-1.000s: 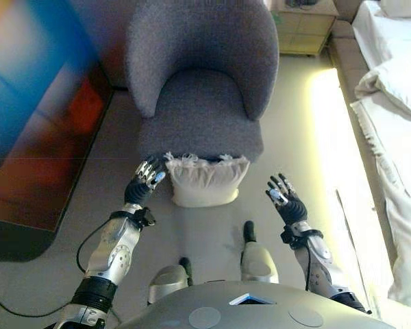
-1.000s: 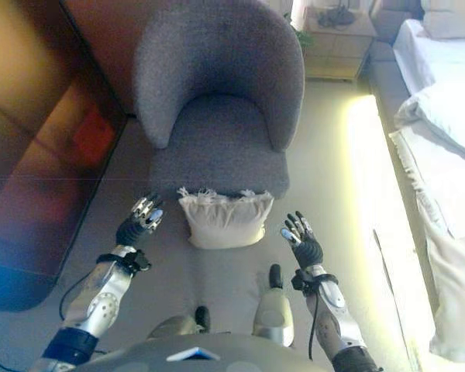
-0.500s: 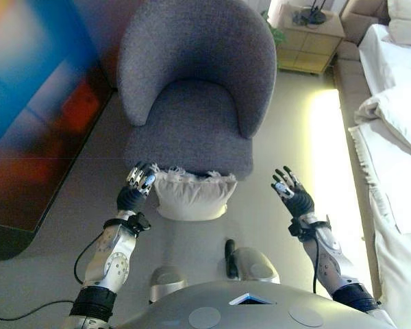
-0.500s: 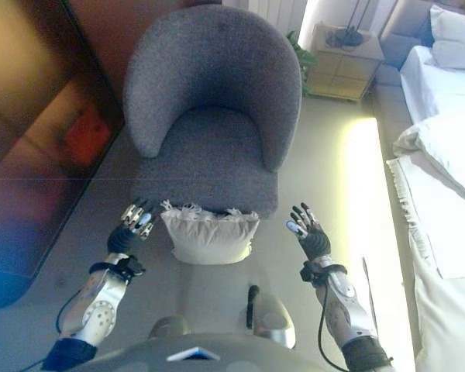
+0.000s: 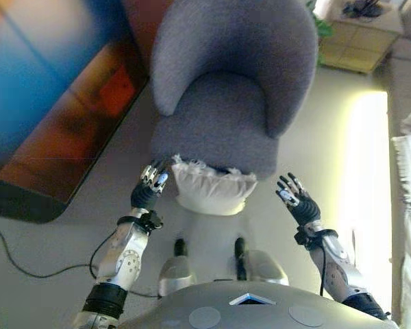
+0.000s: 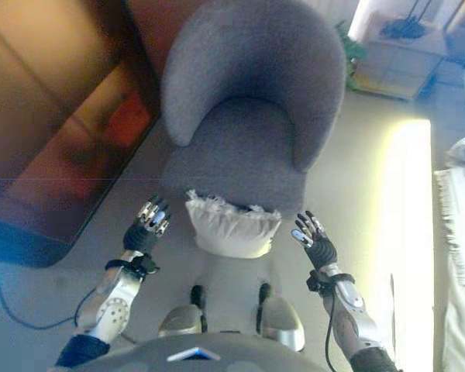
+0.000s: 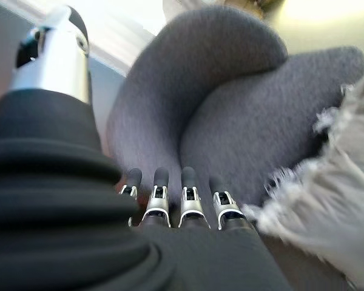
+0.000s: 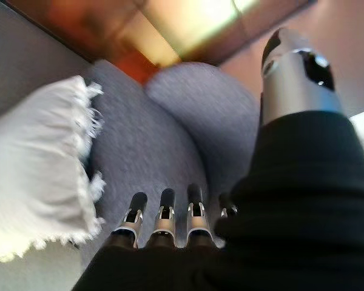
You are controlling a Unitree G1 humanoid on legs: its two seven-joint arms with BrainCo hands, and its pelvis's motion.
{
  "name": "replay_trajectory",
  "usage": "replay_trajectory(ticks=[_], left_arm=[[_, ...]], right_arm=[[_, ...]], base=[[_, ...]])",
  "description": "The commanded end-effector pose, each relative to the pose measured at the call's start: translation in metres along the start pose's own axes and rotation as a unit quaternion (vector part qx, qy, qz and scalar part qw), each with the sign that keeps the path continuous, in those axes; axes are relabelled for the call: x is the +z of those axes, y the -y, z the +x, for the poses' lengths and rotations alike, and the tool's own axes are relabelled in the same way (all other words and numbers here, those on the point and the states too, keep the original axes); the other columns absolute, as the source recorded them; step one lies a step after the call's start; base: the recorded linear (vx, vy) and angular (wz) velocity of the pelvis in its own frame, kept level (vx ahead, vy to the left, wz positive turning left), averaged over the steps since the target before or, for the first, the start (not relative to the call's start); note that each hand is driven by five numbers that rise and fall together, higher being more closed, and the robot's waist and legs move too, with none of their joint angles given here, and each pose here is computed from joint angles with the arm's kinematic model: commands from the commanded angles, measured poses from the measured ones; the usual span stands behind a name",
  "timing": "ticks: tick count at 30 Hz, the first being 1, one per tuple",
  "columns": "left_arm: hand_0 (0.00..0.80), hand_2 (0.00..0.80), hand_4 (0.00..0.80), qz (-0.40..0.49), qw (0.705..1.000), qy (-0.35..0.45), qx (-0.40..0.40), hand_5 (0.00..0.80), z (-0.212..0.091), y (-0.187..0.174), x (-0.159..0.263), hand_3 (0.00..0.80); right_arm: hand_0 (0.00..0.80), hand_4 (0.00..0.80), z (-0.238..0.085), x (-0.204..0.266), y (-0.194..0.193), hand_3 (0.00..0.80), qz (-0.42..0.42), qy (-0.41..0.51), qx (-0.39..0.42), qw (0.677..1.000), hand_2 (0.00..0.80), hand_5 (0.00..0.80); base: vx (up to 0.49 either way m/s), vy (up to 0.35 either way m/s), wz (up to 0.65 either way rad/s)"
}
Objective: Pick up the cushion and take it to the sofa
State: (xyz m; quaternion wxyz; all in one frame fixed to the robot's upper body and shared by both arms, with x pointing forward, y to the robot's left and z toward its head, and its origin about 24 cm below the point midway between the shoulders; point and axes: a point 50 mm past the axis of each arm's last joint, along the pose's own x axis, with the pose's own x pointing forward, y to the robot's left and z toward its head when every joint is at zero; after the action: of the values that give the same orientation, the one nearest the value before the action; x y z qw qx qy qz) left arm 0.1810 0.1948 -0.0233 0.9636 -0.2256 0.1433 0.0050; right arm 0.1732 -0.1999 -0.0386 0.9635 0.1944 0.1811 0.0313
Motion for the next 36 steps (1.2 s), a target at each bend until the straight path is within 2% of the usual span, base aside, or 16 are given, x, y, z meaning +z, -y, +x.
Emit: replay_trajectory(ticks=[1,5,14,18,26,36], left_arm=[[0.0,0.0,0.0,0.013,0.999,0.05,-0.015,0.0,0.001,-0.002,0.018,0.0],[0.0,0.0,0.0,0.024,0.998,0.057,-0.017,0.0,0.001,-0.004,0.023,0.0],[0.0,0.0,0.0,0.059,0.996,0.053,-0.03,0.0,0.005,-0.011,0.032,0.0],[0.0,0.0,0.0,0.072,0.996,0.053,-0.026,0.0,0.013,-0.009,0.037,0.0],[0.0,0.0,0.0,0.086,0.992,0.085,-0.033,0.0,0.03,0.001,0.053,0.0],[0.0,0.0,0.0,0.054,0.997,0.05,-0.017,0.0,0.02,-0.006,0.034,0.0]], right_arm=[[0.0,0.0,-0.002,0.012,-0.006,0.0,0.0,0.047,0.019,0.999,0.0,0.0],[0.0,0.0,0.0,0.017,-0.009,0.0,0.008,0.06,0.01,0.998,0.0,0.0],[0.0,0.0,0.0,0.013,-0.01,0.0,0.068,0.076,-0.02,0.995,0.0,0.0],[0.0,0.0,0.004,0.006,-0.013,0.0,0.059,0.069,-0.03,0.995,0.0,0.0],[0.0,0.0,0.019,0.016,-0.012,0.0,0.03,0.077,-0.014,0.996,0.0,0.0],[0.0,0.0,0.014,0.014,-0.005,0.0,0.015,0.055,-0.017,0.998,0.0,0.0]], base=[[0.409,0.105,0.05],[0.404,0.135,0.05],[0.32,0.148,-0.42],[0.207,0.136,-0.25],[0.061,-0.157,-0.2],[0.11,-0.148,0.21]])
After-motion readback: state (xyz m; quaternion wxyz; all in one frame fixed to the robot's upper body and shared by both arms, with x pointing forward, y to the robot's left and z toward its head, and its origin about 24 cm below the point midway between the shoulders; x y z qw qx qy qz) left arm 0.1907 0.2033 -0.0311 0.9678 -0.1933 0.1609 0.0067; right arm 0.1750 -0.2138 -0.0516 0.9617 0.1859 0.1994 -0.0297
